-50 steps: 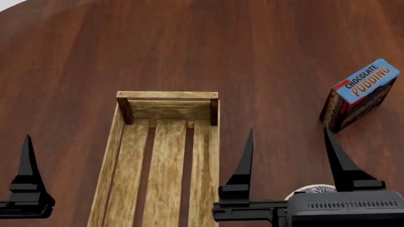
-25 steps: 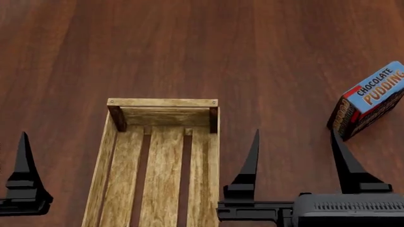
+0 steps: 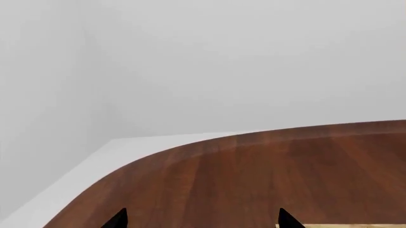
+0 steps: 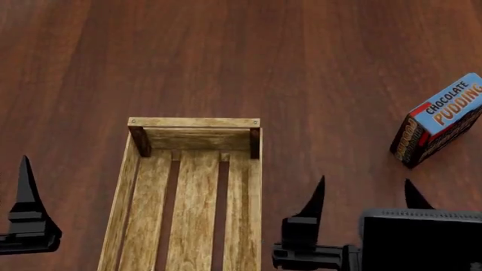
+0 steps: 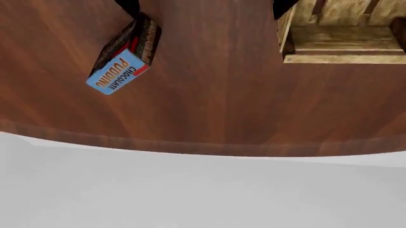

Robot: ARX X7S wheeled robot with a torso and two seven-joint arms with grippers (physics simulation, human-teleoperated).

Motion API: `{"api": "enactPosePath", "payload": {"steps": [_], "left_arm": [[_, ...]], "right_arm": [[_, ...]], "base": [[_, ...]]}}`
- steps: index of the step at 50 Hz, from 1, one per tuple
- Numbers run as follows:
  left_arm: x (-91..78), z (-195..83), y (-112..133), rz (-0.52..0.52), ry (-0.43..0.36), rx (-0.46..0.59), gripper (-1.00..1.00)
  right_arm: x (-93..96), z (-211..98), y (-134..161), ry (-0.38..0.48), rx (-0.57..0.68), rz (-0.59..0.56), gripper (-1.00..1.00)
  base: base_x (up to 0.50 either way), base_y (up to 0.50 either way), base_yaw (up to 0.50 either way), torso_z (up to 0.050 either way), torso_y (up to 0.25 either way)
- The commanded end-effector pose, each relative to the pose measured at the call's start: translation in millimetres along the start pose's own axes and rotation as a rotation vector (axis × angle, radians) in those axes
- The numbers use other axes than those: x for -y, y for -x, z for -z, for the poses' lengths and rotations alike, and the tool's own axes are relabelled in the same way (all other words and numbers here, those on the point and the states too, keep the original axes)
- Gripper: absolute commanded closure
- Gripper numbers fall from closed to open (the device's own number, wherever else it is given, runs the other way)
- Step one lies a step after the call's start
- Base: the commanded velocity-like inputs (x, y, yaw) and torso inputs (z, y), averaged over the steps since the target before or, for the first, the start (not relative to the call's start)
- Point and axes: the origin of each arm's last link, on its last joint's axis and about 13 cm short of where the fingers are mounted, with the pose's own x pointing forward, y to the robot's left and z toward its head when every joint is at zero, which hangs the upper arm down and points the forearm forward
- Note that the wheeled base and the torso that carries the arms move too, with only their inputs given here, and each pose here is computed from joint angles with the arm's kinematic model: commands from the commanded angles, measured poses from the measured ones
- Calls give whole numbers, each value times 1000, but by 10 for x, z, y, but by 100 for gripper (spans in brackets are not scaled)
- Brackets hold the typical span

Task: Stack the left bowl on the right bowl and place them in the tray.

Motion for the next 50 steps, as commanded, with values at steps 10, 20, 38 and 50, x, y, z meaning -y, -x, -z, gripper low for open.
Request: {"api": "enactPosePath", "payload": {"steps": [10, 20, 38, 50], "left_arm": [[28, 6, 26, 11, -22, -11, -100], [15, -7, 41, 6, -33, -10, -100], [19, -28, 57, 8, -35, -9, -100], [13, -31, 56, 9, -33, -7, -100]], "right_arm": [[15, -49, 325, 5, -238, -13, -100], [-7, -8, 442, 10, -319, -33, -100], [-111, 313, 513, 14, -427, -89, -100], [-107, 499, 383, -2, -484, -92, -100]], "base": [[0, 0, 0, 0, 0], [0, 0, 0, 0, 0], [0, 0, 0, 0, 0], [0, 0, 0, 0, 0]]}}
